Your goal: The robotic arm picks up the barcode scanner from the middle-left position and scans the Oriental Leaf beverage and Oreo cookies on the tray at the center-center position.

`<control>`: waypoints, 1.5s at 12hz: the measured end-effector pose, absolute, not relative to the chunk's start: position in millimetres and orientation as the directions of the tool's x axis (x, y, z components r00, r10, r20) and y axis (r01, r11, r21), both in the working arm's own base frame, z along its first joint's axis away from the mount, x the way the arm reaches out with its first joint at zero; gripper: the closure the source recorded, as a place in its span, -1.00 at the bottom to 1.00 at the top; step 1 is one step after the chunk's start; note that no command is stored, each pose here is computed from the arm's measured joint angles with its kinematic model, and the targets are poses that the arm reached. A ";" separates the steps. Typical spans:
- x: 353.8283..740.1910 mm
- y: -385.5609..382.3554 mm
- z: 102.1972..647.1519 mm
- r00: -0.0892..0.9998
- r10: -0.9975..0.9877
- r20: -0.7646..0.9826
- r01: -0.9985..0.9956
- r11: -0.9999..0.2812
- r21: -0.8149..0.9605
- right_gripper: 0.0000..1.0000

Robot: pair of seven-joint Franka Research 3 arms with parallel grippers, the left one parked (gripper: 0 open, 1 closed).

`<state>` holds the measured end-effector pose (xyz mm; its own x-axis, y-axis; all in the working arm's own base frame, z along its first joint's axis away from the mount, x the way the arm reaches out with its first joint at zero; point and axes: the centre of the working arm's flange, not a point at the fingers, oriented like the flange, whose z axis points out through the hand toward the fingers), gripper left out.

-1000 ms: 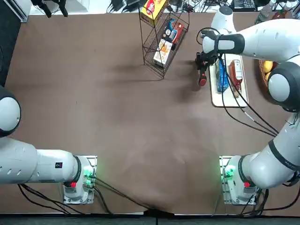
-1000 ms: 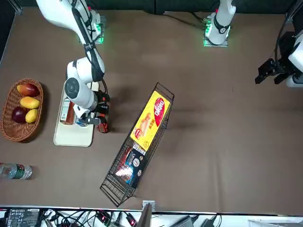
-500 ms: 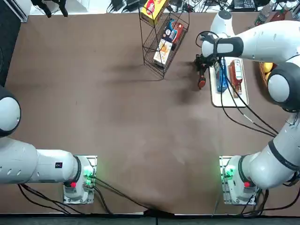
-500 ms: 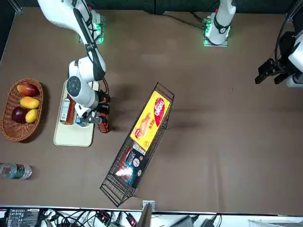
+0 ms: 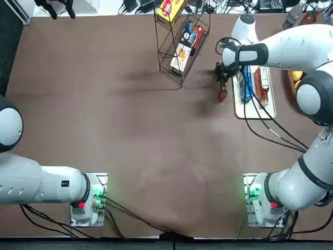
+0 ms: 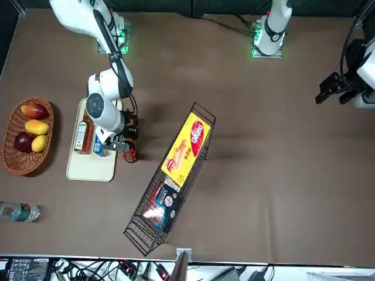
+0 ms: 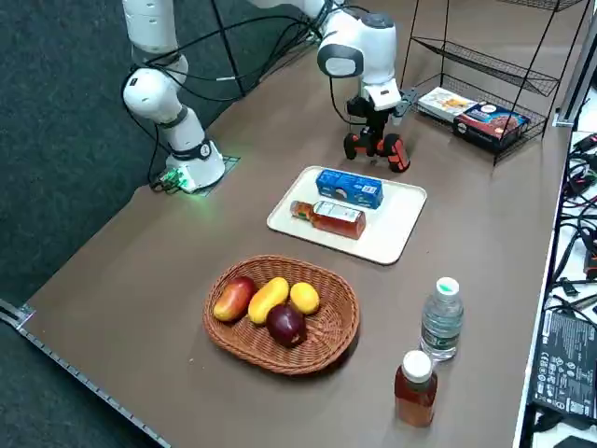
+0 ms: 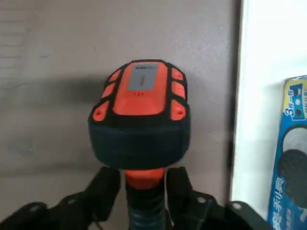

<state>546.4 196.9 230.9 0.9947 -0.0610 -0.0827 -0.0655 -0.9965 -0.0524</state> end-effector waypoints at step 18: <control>581.9 87.3 479.6 0.995 0.083 -0.046 0.083 -0.997 -0.001 -1.00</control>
